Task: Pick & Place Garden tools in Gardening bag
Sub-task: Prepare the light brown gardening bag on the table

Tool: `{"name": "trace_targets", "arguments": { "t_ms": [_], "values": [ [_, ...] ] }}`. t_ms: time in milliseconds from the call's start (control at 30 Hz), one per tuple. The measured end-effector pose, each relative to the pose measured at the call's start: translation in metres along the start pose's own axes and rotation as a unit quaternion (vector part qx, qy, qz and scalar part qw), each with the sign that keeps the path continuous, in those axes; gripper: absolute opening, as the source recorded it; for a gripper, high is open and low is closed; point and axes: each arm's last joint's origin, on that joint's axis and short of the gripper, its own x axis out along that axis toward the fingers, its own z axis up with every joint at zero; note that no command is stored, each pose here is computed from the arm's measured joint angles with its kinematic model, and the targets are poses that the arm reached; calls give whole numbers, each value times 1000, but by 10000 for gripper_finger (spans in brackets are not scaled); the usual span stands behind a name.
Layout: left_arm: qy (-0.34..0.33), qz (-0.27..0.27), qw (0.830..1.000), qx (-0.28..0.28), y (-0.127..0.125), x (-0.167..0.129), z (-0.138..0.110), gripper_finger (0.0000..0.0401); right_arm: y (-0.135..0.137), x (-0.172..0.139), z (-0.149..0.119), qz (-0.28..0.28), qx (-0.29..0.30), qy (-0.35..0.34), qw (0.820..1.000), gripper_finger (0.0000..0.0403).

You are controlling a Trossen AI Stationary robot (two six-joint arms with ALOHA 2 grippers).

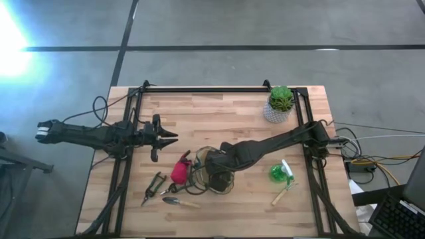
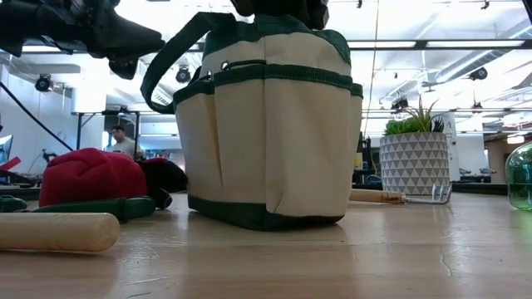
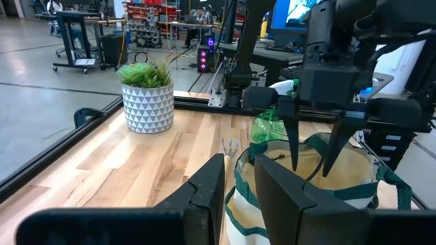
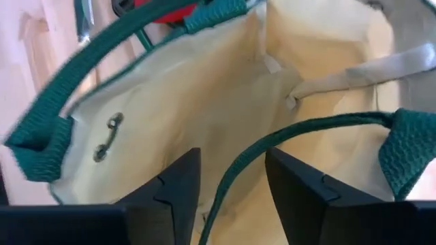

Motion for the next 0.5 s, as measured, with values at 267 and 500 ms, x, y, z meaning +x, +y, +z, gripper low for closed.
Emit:
{"name": "trace_targets", "arguments": {
  "t_ms": [267, 500],
  "values": [
    [0, 0, 1000, 0, 0, 0, 0, 83, -3, 5, -2, -6, 6, 4, 1000, 148],
    [0, 0, 1000, 0, 0, 0, 0, 83, -7, 12, -6, -13, 10, 11, 1000, 146]
  ]
}}
